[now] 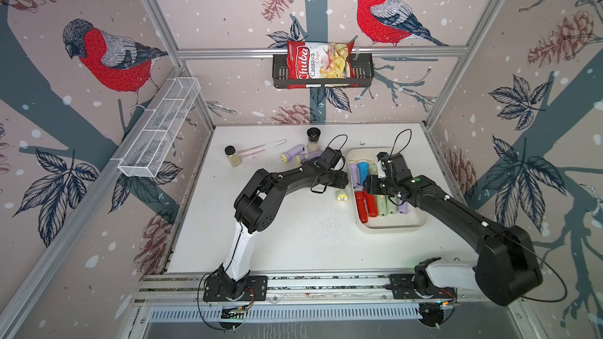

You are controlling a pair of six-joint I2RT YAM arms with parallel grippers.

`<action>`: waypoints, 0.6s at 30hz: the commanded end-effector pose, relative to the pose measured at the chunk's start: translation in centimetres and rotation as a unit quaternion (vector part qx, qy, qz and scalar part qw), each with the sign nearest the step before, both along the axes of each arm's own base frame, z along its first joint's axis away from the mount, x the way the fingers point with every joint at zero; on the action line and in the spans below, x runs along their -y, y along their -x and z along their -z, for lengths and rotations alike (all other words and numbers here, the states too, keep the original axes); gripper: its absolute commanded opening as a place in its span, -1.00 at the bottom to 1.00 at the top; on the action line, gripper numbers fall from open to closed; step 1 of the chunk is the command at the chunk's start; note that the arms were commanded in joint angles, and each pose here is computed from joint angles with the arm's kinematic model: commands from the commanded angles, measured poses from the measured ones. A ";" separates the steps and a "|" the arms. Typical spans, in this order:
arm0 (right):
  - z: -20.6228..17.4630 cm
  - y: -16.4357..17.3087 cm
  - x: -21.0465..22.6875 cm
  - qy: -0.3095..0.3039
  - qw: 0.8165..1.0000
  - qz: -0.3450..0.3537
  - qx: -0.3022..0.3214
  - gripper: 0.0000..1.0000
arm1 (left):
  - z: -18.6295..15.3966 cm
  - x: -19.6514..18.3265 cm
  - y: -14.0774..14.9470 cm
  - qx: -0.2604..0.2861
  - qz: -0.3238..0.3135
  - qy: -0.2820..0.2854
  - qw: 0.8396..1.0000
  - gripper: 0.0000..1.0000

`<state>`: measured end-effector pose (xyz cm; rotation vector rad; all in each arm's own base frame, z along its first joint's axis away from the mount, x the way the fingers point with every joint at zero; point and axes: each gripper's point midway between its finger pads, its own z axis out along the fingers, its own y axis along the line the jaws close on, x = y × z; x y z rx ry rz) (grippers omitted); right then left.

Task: Put the flashlights into the storage boxes
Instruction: Move the flashlight at the center of the board.

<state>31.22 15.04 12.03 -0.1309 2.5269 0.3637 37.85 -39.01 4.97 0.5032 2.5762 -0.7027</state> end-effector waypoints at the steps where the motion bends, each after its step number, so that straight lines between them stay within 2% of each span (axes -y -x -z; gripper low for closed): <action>1: -0.5 -0.3 -0.1 -0.010 1.000 -0.004 0.013 0.24 | 1.1 -0.6 0.1 -0.007 -0.001 -0.036 0.999 0.24; 9: -0.1 -0.2 0.4 -0.001 1.000 -0.005 0.013 0.24 | 2.4 -0.8 0.0 -0.017 0.009 -0.071 0.997 0.17; 18: -0.3 -0.2 0.7 0.003 1.000 -0.004 0.018 0.23 | 2.0 -1.4 0.6 -0.014 0.034 -0.087 0.996 0.05</action>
